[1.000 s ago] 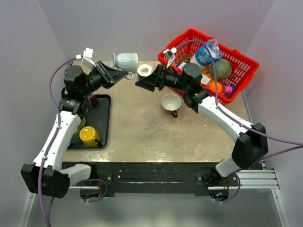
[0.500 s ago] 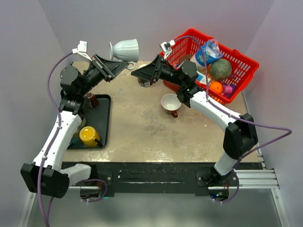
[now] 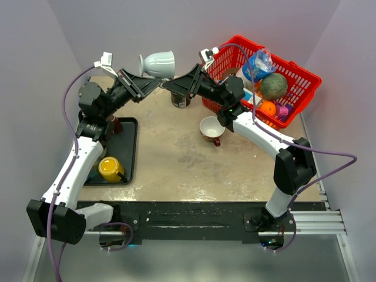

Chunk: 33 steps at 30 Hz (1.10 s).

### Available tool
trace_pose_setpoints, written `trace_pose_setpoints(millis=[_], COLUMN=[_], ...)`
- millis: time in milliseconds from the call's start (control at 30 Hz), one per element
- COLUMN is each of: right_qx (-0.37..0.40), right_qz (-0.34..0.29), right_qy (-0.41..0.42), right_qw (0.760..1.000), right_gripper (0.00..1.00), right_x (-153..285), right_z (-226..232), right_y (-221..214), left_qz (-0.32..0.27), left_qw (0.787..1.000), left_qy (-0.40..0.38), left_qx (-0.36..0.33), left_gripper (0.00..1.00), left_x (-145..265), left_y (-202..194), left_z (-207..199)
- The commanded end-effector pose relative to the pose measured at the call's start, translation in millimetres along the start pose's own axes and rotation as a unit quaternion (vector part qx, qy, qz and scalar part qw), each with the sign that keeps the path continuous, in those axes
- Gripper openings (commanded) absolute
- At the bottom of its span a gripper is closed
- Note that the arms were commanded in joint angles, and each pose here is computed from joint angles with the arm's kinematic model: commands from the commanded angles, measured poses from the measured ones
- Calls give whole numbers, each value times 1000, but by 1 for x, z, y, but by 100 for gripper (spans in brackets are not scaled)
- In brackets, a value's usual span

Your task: Turn the mug right side up

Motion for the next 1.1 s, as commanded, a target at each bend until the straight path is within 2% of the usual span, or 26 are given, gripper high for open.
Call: trace_pose_setpoints(millis=[0, 33, 133, 167, 267, 300, 433, 467, 533, 667, 733, 767, 800, 1000, 1067], right_qx=[21, 14, 9, 11, 9, 9, 16, 17, 21, 21, 28, 25, 27, 55, 67], right_qz=[-25, -32, -33, -27, -21, -22, -26, -28, -31, -32, -34, -33, -35, -61, -78], right_qy=[52, 49, 51, 53, 48, 46, 38, 36, 33, 24, 16, 1, -5, -108, -149], right_qw=[998, 998, 998, 998, 999, 999, 999, 999, 999, 999, 999, 999, 999, 991, 984], right_gripper=[54, 53, 40, 28, 12, 3, 0, 0, 0, 0, 0, 0, 0, 0, 0], right_x=[-6, -6, -7, -8, -10, -10, -10, -9, -9, -8, -8, -8, -7, 2, 8], right_z=[29, 26, 25, 25, 23, 24, 24, 25, 24, 22, 21, 18, 18, 3, -3], right_y=[8, 8, 9, 9, 8, 9, 9, 10, 10, 10, 10, 9, 10, 16, 18], left_qz=[-34, -34, -41, -43, -44, -43, -37, -35, -31, -30, -25, -22, -18, 42, 67], left_qw=[998, 998, 997, 997, 997, 997, 997, 997, 998, 998, 998, 998, 997, 993, 985], left_qy=[-51, -53, -61, -60, -60, -60, -59, -57, -51, -32, -20, -17, -13, 67, 121], left_qx=[-31, -28, -24, -25, -26, -25, -30, -31, -37, -47, -60, -64, -68, -94, -105], left_gripper=[0, 0, 0, 0, 0, 0, 0, 14, 30, 73, 84, 95, 99, 99, 99], left_x=[2, 2, 3, 3, 3, 3, 2, 2, 2, 4, 6, 6, 6, 14, 21], left_y=[10, 7, 7, 7, 7, 7, 5, 4, 2, -3, -6, -7, -8, -25, -32], left_z=[-20, -18, -20, -19, -19, -19, -17, -15, -12, -5, -1, 0, 2, 26, 39])
Point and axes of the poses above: each gripper's point midway between its finger pads, its own x axis back along the fingers, its own z axis along the line the jaws close on, y = z × x, the point moved 8 cm from there along x, back along the fingers, and after that the axes turned 14 degrees about -x, right-handed, at the moved point
